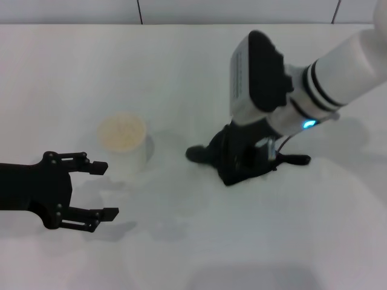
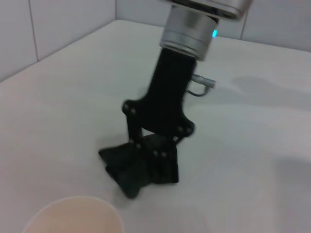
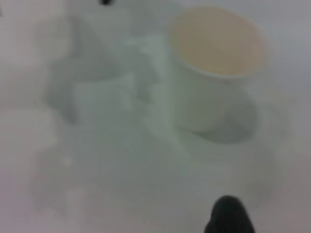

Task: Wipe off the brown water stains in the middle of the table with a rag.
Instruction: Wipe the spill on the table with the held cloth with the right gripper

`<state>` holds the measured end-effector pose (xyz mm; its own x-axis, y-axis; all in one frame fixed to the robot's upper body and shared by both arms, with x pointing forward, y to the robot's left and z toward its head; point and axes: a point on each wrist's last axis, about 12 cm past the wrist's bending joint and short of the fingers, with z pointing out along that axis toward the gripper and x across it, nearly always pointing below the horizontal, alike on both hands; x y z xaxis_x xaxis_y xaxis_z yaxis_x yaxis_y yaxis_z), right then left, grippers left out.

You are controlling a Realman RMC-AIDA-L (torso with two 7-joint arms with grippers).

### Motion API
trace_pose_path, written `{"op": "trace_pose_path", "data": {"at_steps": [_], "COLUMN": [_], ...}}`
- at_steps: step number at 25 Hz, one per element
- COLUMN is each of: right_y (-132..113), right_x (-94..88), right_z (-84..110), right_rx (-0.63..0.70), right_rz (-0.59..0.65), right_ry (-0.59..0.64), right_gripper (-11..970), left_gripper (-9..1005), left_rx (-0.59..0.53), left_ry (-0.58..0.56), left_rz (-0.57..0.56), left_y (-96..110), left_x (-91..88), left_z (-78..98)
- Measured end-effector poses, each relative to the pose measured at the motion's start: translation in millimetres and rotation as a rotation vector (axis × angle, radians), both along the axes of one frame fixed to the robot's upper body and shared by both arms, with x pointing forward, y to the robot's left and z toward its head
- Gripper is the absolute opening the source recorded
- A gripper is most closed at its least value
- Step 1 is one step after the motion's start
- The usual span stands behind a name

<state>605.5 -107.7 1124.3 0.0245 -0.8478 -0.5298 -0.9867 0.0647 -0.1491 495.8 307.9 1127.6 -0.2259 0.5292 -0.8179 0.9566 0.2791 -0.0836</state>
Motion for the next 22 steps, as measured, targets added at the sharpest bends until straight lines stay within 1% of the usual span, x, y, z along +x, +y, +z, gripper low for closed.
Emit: {"op": "trace_pose_path", "data": {"at_steps": [1, 2, 3, 5, 7, 9, 11, 16, 20, 22], "right_y": [5, 12, 12, 17, 17, 10, -4, -54, -94, -104], "right_x": [-6.4, -17.8, -17.8, -29.4, -38.3, -41.1, -37.8, -28.7, -30.3, -31.6], "right_z": [-2.6, -5.9, -5.9, -5.8, -0.8, 5.4, 10.0, 11.6, 18.6, 20.8], "right_rx": [0.005, 0.023, 0.023, 0.046, 0.075, 0.101, 0.116, 0.099, 0.14, 0.159], "right_rz": [0.022, 0.059, 0.059, 0.093, 0.113, 0.105, 0.068, -0.038, -0.054, -0.062], "right_ry": [0.021, 0.049, 0.049, 0.071, 0.079, 0.078, 0.071, 0.068, 0.095, 0.102], "right_gripper": [83, 83, 83, 83, 88, 97, 106, 129, 148, 157], "left_gripper": [879, 879, 879, 879, 879, 879, 879, 879, 879, 879], "left_rx": [-0.001, -0.001, -0.002, -0.005, -0.005, -0.006, -0.009, -0.03, -0.036, -0.037], "left_ry": [-0.001, -0.003, -0.006, -0.008, -0.009, -0.011, -0.02, -0.035, -0.027, -0.026], "left_rz": [-0.001, -0.002, -0.002, -0.001, 0.001, 0.006, 0.016, 0.034, 0.038, 0.039], "left_y": [0, 0, 0, 0, 1, 2, 6, 12, 13, 13], "left_x": [0.0, 0.1, 0.2, 0.0, -0.2, -0.9, -2.5, -5.1, -5.7, -6.2], "left_z": [-0.2, -0.3, -0.1, -0.1, -0.1, -0.3, -0.4, -3.4, -4.8, -5.3]}}
